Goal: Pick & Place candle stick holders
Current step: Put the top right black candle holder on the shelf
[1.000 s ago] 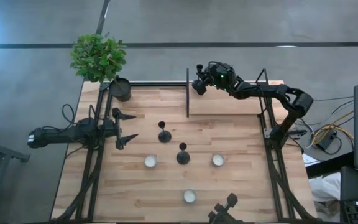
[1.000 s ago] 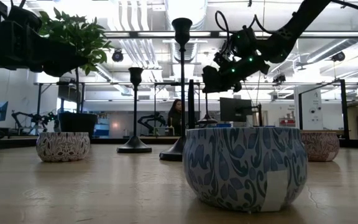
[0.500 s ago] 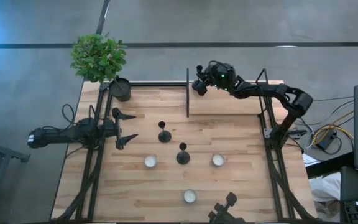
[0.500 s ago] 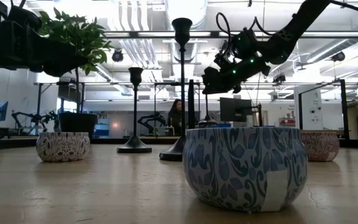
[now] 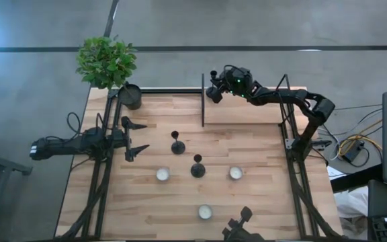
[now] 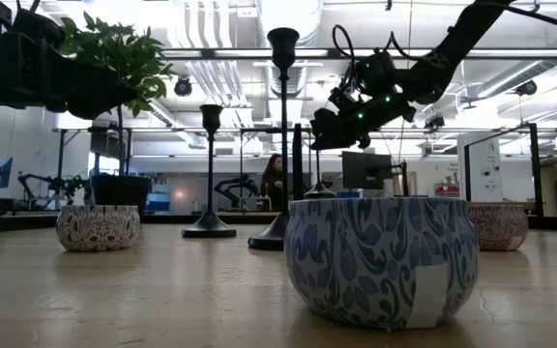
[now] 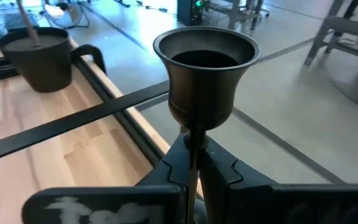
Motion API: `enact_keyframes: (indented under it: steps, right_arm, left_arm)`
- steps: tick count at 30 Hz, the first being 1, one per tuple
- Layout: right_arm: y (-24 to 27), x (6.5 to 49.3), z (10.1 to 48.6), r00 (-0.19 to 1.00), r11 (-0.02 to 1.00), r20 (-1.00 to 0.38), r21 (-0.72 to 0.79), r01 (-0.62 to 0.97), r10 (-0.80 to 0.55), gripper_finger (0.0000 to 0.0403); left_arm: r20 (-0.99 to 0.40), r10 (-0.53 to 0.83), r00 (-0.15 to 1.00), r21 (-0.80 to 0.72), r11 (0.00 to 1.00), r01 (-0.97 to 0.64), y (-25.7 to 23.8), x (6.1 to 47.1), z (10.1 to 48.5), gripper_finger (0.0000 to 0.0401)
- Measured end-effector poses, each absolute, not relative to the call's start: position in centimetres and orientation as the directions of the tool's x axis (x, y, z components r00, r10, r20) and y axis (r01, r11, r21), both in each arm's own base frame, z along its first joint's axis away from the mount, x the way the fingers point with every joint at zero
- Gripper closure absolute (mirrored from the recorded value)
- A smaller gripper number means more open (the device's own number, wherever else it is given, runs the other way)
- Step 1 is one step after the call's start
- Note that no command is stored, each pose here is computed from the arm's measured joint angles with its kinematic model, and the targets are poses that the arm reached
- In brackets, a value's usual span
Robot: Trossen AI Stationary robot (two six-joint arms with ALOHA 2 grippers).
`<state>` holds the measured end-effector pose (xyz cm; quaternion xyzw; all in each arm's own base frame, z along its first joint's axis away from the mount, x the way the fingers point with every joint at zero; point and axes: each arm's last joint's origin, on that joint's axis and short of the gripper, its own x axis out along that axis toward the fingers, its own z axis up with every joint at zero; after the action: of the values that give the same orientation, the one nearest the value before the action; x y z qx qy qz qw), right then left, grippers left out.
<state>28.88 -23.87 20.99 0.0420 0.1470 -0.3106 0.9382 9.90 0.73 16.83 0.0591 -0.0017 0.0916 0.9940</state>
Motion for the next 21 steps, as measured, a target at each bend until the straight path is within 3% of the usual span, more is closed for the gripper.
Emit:
enact_keyframes:
  steps: [21]
  right_arm:
    - [-23.7, 28.6, 20.28, 0.771, 0.812, -0.327, 0.018, 0.584, -0.547, 0.0392]
  left_arm:
    - [0.014, 0.182, 0.983, 0.117, 0.976, -0.182, 0.73, 9.9, 16.83, 0.0002]
